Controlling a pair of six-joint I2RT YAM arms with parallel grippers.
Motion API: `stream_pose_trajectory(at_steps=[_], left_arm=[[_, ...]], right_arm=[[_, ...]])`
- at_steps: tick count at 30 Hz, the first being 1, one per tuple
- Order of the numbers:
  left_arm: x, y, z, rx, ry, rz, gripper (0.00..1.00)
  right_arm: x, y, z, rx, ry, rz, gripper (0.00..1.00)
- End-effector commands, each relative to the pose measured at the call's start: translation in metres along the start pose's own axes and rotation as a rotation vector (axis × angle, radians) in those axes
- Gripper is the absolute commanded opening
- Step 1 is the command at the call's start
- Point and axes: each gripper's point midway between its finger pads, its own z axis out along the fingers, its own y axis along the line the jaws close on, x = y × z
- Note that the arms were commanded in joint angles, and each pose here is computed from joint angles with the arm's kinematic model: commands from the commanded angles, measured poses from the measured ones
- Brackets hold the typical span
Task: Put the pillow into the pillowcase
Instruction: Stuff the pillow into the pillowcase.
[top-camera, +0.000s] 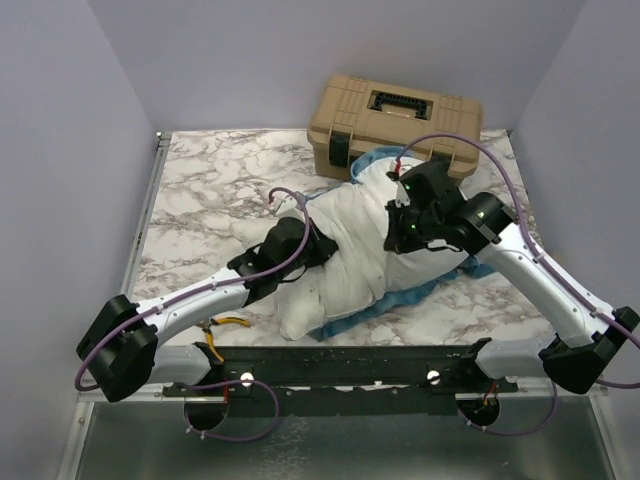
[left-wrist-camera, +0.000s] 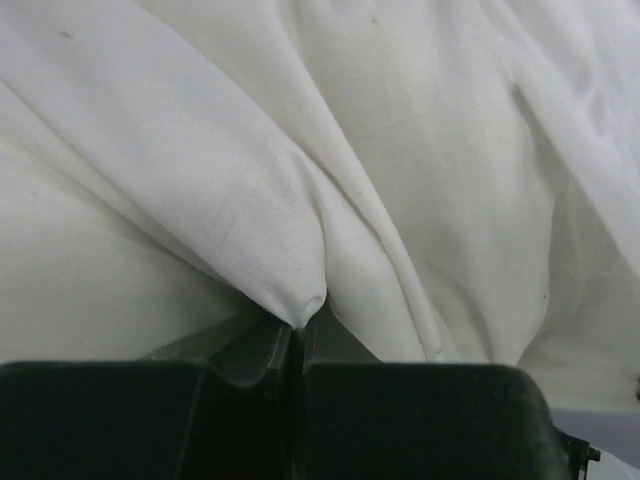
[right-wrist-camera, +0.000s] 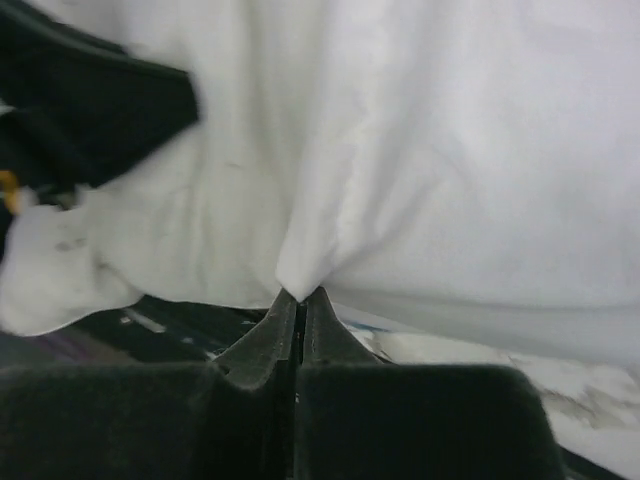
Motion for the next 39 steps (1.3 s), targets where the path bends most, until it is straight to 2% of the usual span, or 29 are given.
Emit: stream_pose_trajectory(at_steps=[1, 4, 10, 12, 17, 19, 22, 24, 26, 29, 34, 36, 39], left_arm=[[-0.022, -0.058, 0.003, 0.14, -0.022, 0.059, 0.0], [-0.031, -0.093, 0.005, 0.199, -0.047, 0.122, 0.0], [-0.028, -0.127, 0.006, 0.176, -0.114, 0.212, 0.0], [-0.03, -0.125, 0.004, 0.143, -0.134, 0.234, 0.0], [-0.054, -0.091, -0.021, 0.002, -0.231, 0.28, 0.01], [-0.066, -0.076, -0.04, -0.066, -0.263, 0.331, 0.23], [-0.081, -0.058, -0.069, -0.166, -0.26, 0.397, 0.63], [-0.08, -0.055, -0.085, -0.173, -0.211, 0.437, 0.74], [-0.07, -0.054, -0.095, -0.16, -0.134, 0.449, 0.78], [-0.05, -0.05, -0.104, -0.156, -0.014, 0.383, 0.8], [-0.008, -0.025, -0.1, -0.203, 0.197, 0.144, 0.81], [0.003, -0.011, -0.09, -0.207, 0.22, 0.064, 0.81], [0.002, 0.011, -0.072, -0.188, 0.194, -0.066, 0.81]], right_arm=[[-0.057, 0.114, -0.068, -0.633, -0.182, 0.001, 0.0], [-0.073, 0.15, -0.088, -0.863, -0.216, 0.038, 0.0], [-0.087, 0.182, -0.079, -1.07, -0.162, 0.117, 0.0], [-0.086, 0.176, -0.059, -0.996, -0.14, 0.156, 0.0], [-0.068, 0.114, 0.0, -0.593, -0.097, 0.233, 0.0], [-0.063, 0.094, 0.012, -0.517, -0.098, 0.259, 0.0], [-0.052, 0.074, 0.028, -0.443, -0.072, 0.279, 0.0], [-0.044, 0.069, 0.036, -0.425, -0.052, 0.282, 0.0], [-0.04, 0.066, 0.04, -0.421, -0.043, 0.289, 0.0], [-0.038, 0.063, 0.044, -0.422, -0.036, 0.307, 0.0], [-0.041, 0.064, 0.045, -0.439, -0.032, 0.312, 0.0], [-0.043, 0.067, 0.043, -0.453, -0.032, 0.308, 0.0], [-0.047, 0.071, 0.038, -0.475, -0.036, 0.302, 0.0]])
